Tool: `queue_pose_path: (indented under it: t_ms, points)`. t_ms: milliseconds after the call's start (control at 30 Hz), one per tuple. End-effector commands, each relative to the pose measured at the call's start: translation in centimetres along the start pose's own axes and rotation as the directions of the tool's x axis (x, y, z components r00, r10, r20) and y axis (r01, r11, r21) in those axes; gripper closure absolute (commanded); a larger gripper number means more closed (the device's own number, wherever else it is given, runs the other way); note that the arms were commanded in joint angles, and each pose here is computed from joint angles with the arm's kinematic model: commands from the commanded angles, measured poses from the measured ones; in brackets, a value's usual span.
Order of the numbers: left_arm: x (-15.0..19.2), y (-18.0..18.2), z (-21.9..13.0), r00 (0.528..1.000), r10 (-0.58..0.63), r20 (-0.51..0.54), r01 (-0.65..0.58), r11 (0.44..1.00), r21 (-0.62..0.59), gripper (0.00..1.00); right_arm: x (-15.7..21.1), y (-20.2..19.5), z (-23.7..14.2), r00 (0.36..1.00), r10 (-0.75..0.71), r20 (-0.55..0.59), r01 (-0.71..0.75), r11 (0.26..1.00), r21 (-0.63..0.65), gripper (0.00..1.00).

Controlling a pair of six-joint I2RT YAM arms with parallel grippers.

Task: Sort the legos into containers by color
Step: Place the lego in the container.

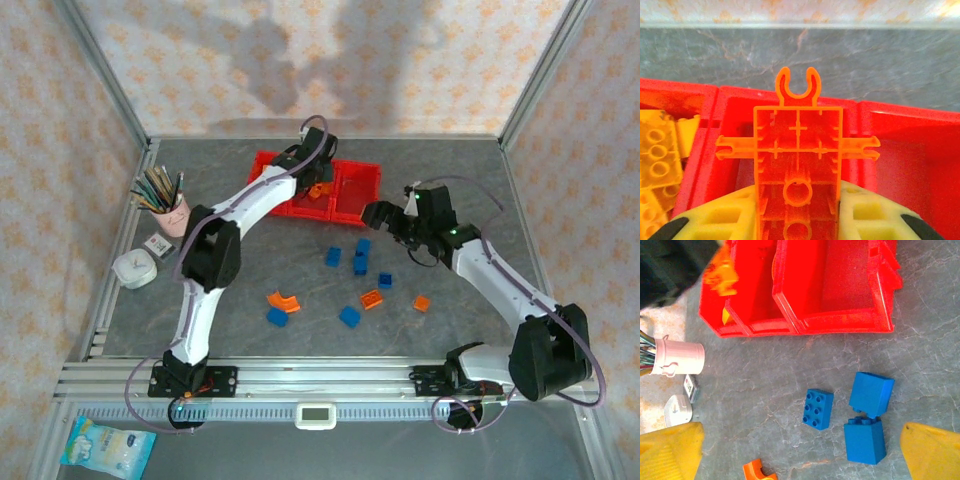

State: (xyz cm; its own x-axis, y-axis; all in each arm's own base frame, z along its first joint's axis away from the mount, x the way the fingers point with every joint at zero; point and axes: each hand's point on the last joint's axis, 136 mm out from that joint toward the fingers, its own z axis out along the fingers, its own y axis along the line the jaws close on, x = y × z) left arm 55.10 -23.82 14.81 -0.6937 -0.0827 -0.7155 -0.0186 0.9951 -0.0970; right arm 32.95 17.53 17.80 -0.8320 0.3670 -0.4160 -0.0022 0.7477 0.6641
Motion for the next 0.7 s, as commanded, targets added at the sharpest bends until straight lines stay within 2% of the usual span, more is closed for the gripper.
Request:
queue_pose_path:
  t_ms: [0, 67, 167, 267, 400, 500, 667]
  points:
    - [-0.4, 0.9, 1.1, 0.999, -0.013, -0.029, 0.011, 0.998, -0.062, 0.65, -2.0, 1.0, -0.7, 0.998, -0.033, 0.062, 0.033, 0.999, -0.002, 0.0]
    - [-0.6, 1.1, 1.6, 0.999, -0.013, -0.04, 0.01, 0.997, -0.076, 0.51, -2.1, 1.0, -0.7, 0.997, -0.043, 0.059, 0.043, 0.999, 0.009, 0.0]
    - [-1.4, 1.2, 0.9, 1.0, -0.006, -0.023, 0.004, 0.997, -0.076, 0.4, -2.3, 1.0, -0.8, 0.997, -0.046, 0.062, 0.045, 0.999, 0.014, 0.0]
    - [-2.5, 1.2, -0.6, 1.0, -0.012, -0.008, 0.012, 0.998, -0.064, 0.38, -2.3, 1.0, -1.0, 0.997, -0.046, 0.059, 0.045, 0.999, 0.017, 0.0]
    - [-2.3, -0.3, -4.0, 0.999, -0.011, -0.03, 0.012, 1.0, 0.027, 0.38, -1.9, 0.5, -2.0, 0.997, -0.051, 0.063, 0.048, 0.998, 0.049, 0.0]
    - [-0.4, -1.8, -7.0, 0.998, 0.047, -0.035, -0.044, 0.997, 0.068, 0.37, -1.0, -0.5, -2.8, 0.998, -0.04, 0.055, 0.035, 0.996, 0.079, 0.0]
    - [4.8, -4.5, -12.4, 0.988, 0.15, -0.041, -0.141, 0.975, 0.169, 0.35, 0.8, -2.2, -4.3, 0.998, -0.029, 0.047, 0.022, 0.991, 0.131, 0.0]
